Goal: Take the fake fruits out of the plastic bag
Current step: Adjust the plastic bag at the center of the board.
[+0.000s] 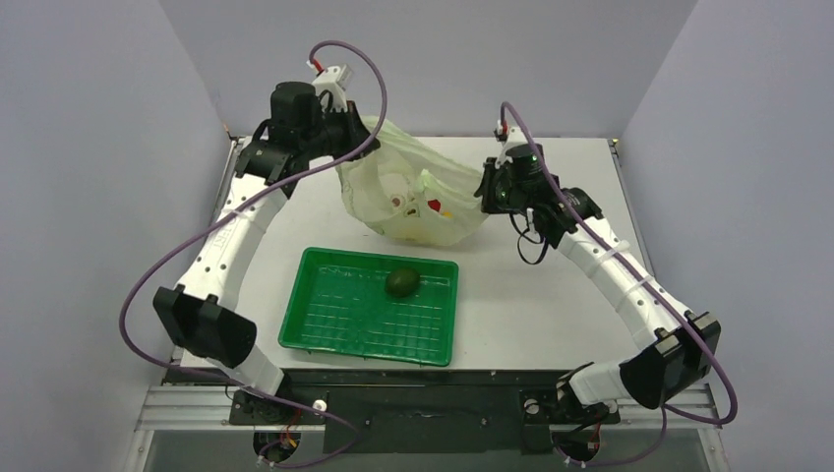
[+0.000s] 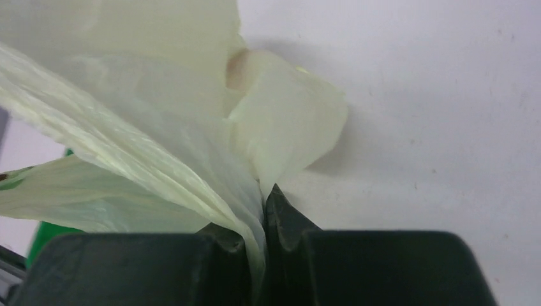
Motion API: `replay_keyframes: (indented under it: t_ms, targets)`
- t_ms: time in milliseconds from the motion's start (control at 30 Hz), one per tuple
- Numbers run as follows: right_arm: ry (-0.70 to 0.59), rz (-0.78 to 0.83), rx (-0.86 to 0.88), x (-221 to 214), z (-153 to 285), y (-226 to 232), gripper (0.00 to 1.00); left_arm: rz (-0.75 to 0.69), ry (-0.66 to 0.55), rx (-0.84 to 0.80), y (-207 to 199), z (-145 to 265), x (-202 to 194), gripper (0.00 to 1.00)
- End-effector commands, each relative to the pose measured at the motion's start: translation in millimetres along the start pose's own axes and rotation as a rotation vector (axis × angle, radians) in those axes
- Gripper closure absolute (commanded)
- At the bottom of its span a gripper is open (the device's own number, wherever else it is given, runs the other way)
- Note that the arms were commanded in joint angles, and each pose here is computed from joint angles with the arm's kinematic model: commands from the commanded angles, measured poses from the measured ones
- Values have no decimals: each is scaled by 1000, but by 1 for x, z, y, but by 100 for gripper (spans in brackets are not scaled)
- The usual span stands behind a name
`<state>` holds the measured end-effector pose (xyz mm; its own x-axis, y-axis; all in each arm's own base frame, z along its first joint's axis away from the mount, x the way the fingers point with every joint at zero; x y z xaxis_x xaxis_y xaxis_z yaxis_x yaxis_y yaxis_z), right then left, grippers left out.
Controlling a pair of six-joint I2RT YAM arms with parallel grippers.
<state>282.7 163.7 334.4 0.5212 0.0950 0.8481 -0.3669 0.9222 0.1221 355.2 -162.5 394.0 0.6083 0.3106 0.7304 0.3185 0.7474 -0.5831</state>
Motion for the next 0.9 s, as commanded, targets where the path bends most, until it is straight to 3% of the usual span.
replay_keyframes:
  t_ms: [0, 167, 233, 267, 300, 433, 600, 767, 867]
  targets:
    - [143, 96, -51, -52, -3, -15, 94, -11, 51, -91, 4, 15, -30, 100]
    - [266, 162, -244, -103, -5, -25, 57, 15, 54, -154, 11, 28, -60, 100]
    - [271, 205, -273, -106, 3, -18, 48, 18, 71, -159, 17, 30, -71, 100]
    - [253, 215, -277, -100, 8, -14, 47, 5, 70, -160, 17, 31, -71, 97]
    - [255, 253, -296, -100, 15, -7, 43, -4, 67, -162, 15, 35, -71, 84]
    - [177, 286, -296, -78, 45, 18, 38, -68, 37, -171, 9, 50, -66, 69]
    - [75, 194, -222, -64, 75, 45, 32, -191, -54, -169, 0, 76, -56, 50]
    - [23, -148, -223, -79, 85, 51, 24, -445, -147, -63, -1, 93, -61, 29]
    - [-2, -297, -173, -88, 85, 56, 19, -556, -151, -51, -9, 90, -81, 22]
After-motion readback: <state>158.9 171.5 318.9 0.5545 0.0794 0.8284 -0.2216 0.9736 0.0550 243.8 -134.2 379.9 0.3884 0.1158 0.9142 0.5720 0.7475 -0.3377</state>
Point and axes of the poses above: each gripper's point midway between its finger pads, its own z axis back along the fingers, its own y axis along the line the jaws close on, x = y × z, the point moved 10 cm from there along z, back along the fingers, and after that the axes turned 12 degrees about z, right-handed, at the moved point
